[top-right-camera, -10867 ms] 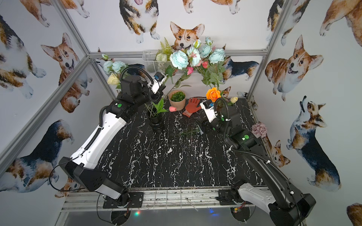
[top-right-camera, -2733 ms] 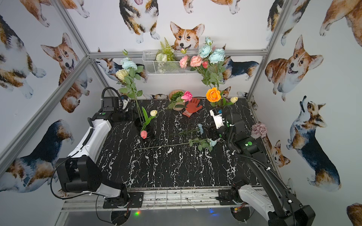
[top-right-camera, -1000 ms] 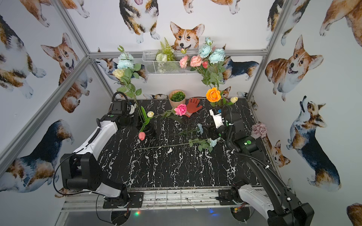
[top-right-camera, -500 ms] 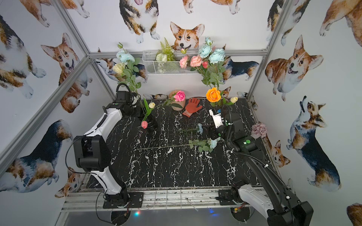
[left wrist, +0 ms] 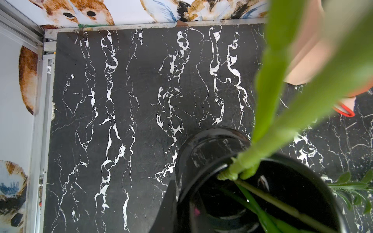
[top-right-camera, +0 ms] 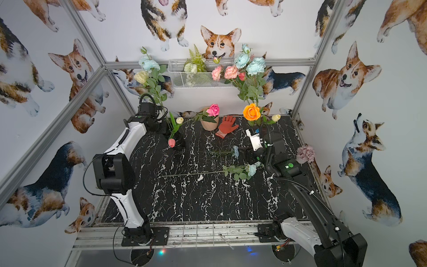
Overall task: Pick out blue flowers from the vase
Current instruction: Move the vase to the center of the board, then pick up the flower from the vase.
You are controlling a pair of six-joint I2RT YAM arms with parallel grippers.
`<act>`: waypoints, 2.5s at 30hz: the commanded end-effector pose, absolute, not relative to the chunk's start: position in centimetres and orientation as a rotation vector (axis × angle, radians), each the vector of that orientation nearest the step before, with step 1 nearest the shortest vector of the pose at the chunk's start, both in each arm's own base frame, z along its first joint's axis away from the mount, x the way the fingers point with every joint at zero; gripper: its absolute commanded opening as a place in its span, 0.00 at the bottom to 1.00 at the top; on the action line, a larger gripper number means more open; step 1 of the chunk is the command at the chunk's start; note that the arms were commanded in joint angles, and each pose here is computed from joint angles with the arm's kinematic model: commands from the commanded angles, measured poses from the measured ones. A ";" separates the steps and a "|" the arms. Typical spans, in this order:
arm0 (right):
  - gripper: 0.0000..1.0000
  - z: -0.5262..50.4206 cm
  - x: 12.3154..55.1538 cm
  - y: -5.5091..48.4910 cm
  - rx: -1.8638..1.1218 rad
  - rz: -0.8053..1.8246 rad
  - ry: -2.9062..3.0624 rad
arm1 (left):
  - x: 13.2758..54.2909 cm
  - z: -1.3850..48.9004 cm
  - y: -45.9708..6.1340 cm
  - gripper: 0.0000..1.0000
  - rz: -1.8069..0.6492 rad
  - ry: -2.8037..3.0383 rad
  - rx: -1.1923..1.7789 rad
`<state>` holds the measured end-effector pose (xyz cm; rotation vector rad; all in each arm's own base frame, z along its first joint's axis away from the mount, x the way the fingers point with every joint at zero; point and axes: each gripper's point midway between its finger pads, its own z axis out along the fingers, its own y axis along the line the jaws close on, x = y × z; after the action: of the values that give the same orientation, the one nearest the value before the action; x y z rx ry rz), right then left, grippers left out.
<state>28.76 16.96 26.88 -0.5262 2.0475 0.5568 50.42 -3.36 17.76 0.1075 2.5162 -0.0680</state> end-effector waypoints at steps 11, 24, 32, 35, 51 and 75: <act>0.62 27.9 29.3 17.3 -0.536 0.561 1.999 | 50.6 18.2 -2.7 0.53 -0.007 2.523 0.141; 0.62 28.3 29.5 17.5 -0.539 0.567 1.992 | 49.2 23.5 -3.2 0.57 -0.046 2.381 0.147; 0.62 28.2 29.4 17.3 -0.533 0.565 1.996 | 46.7 28.8 -4.6 0.58 -0.160 2.191 0.145; 0.62 28.2 29.5 17.5 -0.528 0.574 1.993 | 46.6 30.3 -6.1 0.60 -0.267 2.104 0.175; 0.62 27.7 29.2 17.3 -0.512 0.581 1.991 | 52.0 29.0 -5.4 0.56 -0.207 2.076 0.142; 0.62 26.9 30.0 17.8 -0.526 0.582 2.001 | 55.7 27.5 -5.1 0.42 -0.149 2.128 0.195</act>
<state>29.44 17.39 25.90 -0.5093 2.0513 0.5799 55.34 -5.04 27.33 0.1768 2.1319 -0.1531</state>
